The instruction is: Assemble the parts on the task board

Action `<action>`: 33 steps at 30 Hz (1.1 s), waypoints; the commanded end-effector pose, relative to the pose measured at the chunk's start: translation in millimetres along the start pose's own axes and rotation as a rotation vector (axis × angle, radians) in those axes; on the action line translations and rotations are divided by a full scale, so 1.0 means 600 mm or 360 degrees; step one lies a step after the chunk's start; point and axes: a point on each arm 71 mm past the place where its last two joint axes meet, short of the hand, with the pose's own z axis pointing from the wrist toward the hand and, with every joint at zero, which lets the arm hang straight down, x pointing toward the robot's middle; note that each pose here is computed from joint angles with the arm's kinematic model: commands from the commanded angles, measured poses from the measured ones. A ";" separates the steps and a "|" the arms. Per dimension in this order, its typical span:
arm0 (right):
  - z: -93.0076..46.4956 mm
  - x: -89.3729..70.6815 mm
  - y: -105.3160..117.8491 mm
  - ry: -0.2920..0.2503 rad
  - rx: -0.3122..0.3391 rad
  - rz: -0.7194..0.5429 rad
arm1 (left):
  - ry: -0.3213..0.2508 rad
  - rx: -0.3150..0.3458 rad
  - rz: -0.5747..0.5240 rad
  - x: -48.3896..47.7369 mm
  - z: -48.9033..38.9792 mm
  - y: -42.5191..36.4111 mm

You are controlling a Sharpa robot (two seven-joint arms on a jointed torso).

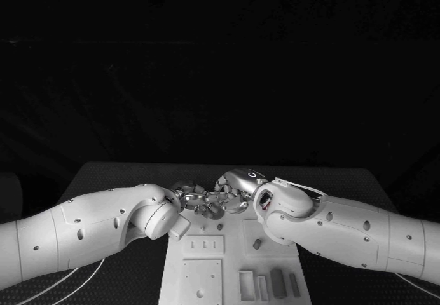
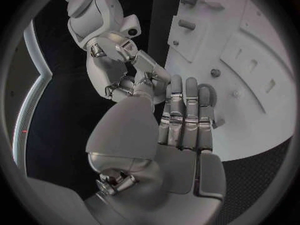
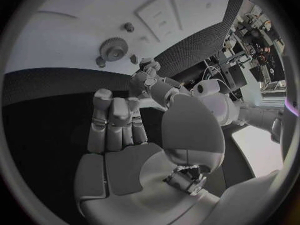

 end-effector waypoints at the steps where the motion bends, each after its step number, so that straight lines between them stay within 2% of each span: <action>1: 0.001 0.003 0.009 0.0014 -0.0044 -0.0022 | 0.0004 0.0024 0.0001 0.005 0.000 -0.005; 21: 0.002 0.011 0.001 0.0034 -0.0022 -0.0023 | 0.0049 0.0039 -0.0021 0.005 -0.003 -0.004; 33: 0.001 0.014 -0.002 0.0040 -0.0015 -0.0023 | 0.0036 0.0025 -0.0027 0.000 -0.004 -0.001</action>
